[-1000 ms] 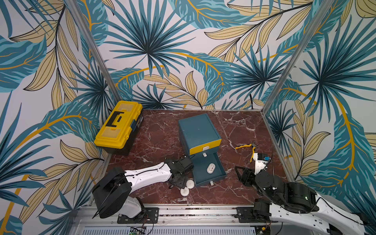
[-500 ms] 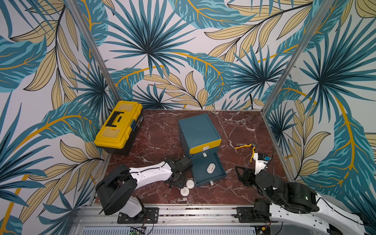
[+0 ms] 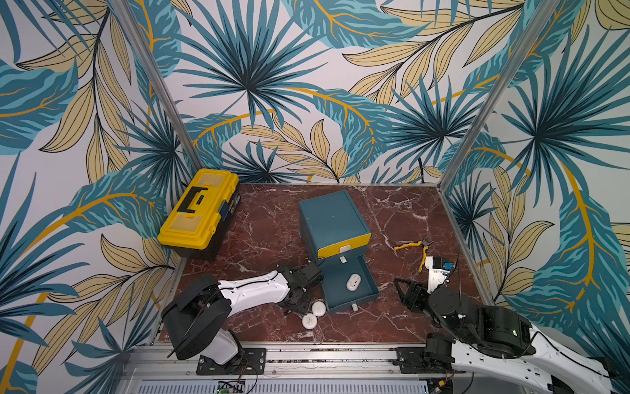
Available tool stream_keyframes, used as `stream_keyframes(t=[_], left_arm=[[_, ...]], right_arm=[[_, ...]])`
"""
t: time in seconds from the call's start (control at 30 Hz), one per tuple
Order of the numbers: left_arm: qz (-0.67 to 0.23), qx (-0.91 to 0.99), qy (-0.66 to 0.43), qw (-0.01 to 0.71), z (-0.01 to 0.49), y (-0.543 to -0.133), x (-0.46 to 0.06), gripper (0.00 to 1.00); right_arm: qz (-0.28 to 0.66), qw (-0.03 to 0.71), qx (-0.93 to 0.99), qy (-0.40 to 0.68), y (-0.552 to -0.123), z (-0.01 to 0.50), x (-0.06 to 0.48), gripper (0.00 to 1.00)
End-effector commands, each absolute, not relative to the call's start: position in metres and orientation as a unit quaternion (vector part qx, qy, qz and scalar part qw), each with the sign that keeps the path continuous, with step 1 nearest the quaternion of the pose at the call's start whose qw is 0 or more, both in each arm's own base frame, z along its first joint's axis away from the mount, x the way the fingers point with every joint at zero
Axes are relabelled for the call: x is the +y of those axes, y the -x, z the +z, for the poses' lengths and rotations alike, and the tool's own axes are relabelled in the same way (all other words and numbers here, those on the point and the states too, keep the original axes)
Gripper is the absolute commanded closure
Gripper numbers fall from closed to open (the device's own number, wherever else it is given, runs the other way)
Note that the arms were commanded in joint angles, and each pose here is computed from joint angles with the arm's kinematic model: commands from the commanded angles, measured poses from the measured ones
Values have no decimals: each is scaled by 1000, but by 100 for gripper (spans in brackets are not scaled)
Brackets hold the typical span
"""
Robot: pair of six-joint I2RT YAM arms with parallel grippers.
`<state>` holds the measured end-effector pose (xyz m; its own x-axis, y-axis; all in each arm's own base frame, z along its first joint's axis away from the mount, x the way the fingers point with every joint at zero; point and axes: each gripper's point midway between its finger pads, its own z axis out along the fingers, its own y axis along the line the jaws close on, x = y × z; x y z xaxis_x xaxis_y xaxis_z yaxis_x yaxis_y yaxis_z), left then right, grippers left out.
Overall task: Put the bluetooth earphones in the drawer according to color
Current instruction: Pick up the Bluetooth earphone from the center of the board, then place the bluetooth earphone in the drawer.
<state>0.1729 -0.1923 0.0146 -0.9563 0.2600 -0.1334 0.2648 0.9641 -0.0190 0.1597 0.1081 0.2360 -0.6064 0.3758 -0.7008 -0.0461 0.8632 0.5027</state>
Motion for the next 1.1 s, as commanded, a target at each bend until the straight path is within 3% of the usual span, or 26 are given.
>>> stream_keyframes(t=[0.0,0.13,0.53,0.77,1.07], left_arm=[[0,989,-132,60,6,-172,-184,50],[-3,989,-129,77,21,-172,-181,54],[-45,952,-166,254,110,-170,-206,56],[-98,915,-212,328,143,-182,-258,57],[-120,896,-260,340,138,-204,-336,57]], right_arm=[[235,436,864,-94,-160,233,105,44],[235,436,864,-94,-160,233,105,44],[229,435,866,-93,-160,230,105,44],[230,433,867,-94,-160,229,105,44],[234,433,865,-96,-159,229,105,44]])
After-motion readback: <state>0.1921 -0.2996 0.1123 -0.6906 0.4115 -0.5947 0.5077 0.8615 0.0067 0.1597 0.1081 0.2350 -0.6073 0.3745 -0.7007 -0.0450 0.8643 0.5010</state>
